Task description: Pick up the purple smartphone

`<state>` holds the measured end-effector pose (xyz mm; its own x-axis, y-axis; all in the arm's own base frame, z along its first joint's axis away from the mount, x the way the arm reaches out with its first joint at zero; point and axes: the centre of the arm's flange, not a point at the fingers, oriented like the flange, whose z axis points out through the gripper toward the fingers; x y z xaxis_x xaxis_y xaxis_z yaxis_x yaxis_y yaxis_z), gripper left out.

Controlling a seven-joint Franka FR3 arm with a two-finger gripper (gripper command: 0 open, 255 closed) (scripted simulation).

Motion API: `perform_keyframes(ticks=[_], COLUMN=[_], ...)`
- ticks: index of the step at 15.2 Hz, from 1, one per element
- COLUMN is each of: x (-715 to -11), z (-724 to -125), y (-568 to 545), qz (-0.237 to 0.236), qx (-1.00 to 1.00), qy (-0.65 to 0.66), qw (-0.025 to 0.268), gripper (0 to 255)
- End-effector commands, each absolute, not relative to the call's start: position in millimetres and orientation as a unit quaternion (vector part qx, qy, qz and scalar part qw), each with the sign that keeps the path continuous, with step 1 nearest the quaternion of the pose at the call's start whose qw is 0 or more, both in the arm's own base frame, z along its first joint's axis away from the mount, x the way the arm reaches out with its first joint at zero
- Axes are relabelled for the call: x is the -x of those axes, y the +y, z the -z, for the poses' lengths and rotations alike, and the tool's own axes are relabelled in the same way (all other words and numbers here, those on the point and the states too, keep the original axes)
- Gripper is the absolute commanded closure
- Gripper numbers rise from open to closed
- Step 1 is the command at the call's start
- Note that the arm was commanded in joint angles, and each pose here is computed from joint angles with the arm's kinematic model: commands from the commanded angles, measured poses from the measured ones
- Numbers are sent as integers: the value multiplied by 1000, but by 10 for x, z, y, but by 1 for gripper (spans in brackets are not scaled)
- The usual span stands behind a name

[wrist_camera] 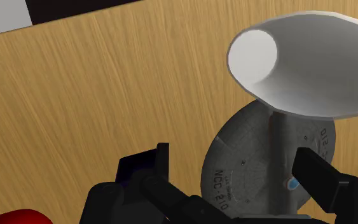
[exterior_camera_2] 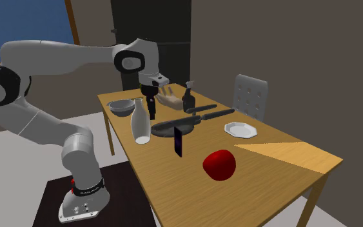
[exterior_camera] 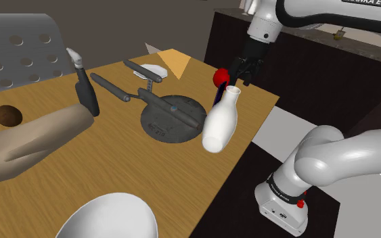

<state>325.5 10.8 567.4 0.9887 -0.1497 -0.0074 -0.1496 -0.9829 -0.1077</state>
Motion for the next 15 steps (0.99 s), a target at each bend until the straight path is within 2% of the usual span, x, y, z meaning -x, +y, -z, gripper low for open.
perform_keyframes(ticks=[1, 12, 15], x=[-3255, -4294, -4294], z=[-5674, -5138, -4980], y=[108, -549, -549], qz=[0, 3, 3], qx=[996, 998, 998], qy=[75, 68, 68], qw=[54, -3, -3], gripper=[0, 0, 0])
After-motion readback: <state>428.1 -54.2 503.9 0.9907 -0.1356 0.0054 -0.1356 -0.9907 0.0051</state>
